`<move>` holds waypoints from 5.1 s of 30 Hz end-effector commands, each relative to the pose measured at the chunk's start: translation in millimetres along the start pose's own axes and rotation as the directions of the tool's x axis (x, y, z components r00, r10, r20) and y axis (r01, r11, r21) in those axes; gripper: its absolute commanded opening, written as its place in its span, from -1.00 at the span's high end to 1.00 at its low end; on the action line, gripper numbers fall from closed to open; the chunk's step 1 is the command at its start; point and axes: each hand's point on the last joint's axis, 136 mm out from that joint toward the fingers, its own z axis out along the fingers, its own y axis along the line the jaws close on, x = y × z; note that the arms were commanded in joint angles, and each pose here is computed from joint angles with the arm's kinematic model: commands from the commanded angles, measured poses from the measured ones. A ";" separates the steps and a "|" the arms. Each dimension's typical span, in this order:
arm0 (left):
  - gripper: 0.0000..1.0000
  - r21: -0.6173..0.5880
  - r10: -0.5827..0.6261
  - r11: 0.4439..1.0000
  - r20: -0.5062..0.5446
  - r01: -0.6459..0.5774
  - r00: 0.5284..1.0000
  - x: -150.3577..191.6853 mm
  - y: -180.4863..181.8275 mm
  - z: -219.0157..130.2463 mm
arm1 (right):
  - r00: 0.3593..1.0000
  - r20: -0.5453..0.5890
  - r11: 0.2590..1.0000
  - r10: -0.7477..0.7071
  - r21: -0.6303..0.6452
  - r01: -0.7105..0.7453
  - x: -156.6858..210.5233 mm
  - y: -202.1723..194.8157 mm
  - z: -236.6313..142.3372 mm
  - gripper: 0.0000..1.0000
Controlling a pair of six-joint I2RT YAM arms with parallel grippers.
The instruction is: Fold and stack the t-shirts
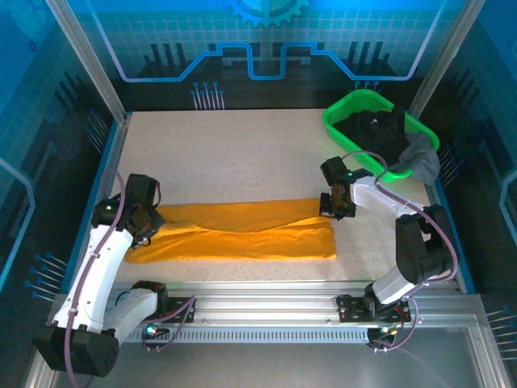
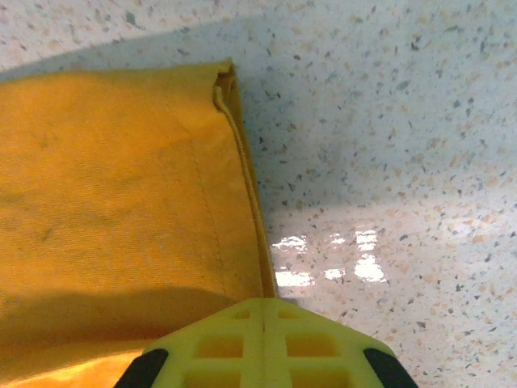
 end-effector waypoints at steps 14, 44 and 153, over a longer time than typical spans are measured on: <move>1.00 0.027 -0.050 0.998 -0.120 0.054 0.992 30.1 -8.8 34.5 | 0.993 -0.027 0.993 0.118 -0.010 -0.118 17.1 -0.1 -10.4 0.32; 0.95 0.145 -0.011 0.988 -0.303 0.058 0.953 48.6 -139.0 96.7 | 0.893 -0.300 0.936 0.336 0.208 -0.283 -35.7 -28.1 54.9 0.52; -0.24 0.543 0.417 0.808 -0.251 -0.230 0.873 43.4 -205.2 104.8 | 0.985 0.008 0.764 -0.175 -0.630 0.141 -63.7 172.8 -92.9 -0.29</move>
